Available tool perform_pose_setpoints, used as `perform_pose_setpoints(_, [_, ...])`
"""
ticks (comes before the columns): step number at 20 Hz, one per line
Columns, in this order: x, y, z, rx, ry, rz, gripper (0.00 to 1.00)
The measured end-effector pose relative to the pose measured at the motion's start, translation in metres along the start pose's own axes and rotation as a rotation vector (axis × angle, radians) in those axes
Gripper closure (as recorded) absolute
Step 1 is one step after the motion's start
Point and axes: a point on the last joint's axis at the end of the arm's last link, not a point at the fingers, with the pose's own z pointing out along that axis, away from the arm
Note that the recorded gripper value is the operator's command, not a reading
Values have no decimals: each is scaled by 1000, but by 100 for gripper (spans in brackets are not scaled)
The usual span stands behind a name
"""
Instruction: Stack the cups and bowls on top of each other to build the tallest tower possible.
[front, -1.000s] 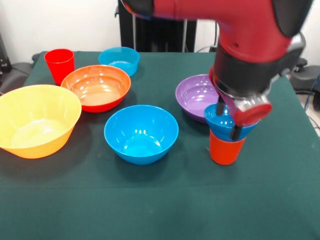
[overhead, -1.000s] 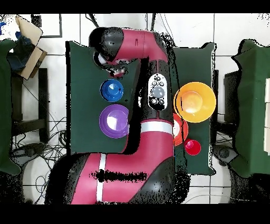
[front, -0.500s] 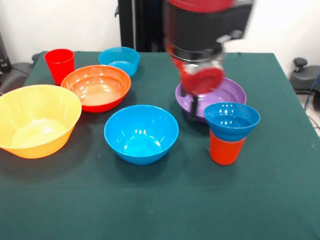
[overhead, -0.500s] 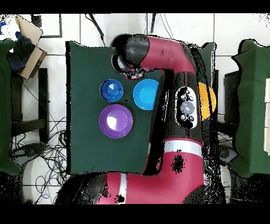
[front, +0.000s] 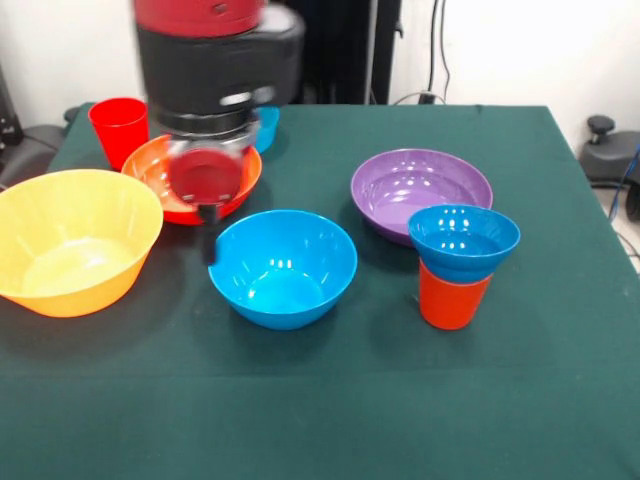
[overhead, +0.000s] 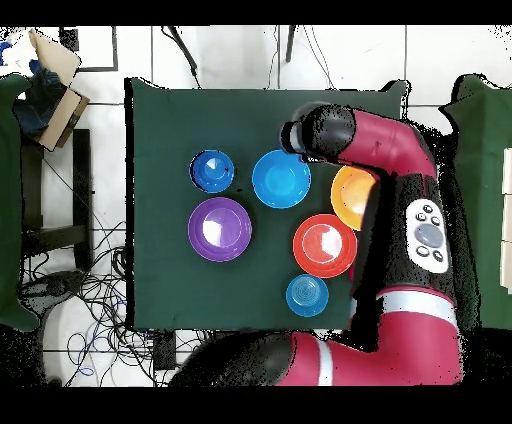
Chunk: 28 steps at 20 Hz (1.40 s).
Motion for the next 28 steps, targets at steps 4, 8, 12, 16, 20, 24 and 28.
perform_pose_setpoints(4, [-24,-23,25,15,-3,21,0])
perform_pose_setpoints(8, [-37,-43,46,47,16,29,0])
perform_pose_setpoints(12, [-45,-62,66,79,36,-2,0])
perform_pose_setpoints(16, [-41,-68,77,92,42,-49,0])
perform_pose_setpoints(20, [-34,-69,80,96,47,-86,0])
perform_pose_setpoints(24, [-29,-71,82,97,42,-101,0])
perform_pose_setpoints(28, [-27,-71,82,93,36,-111,0])
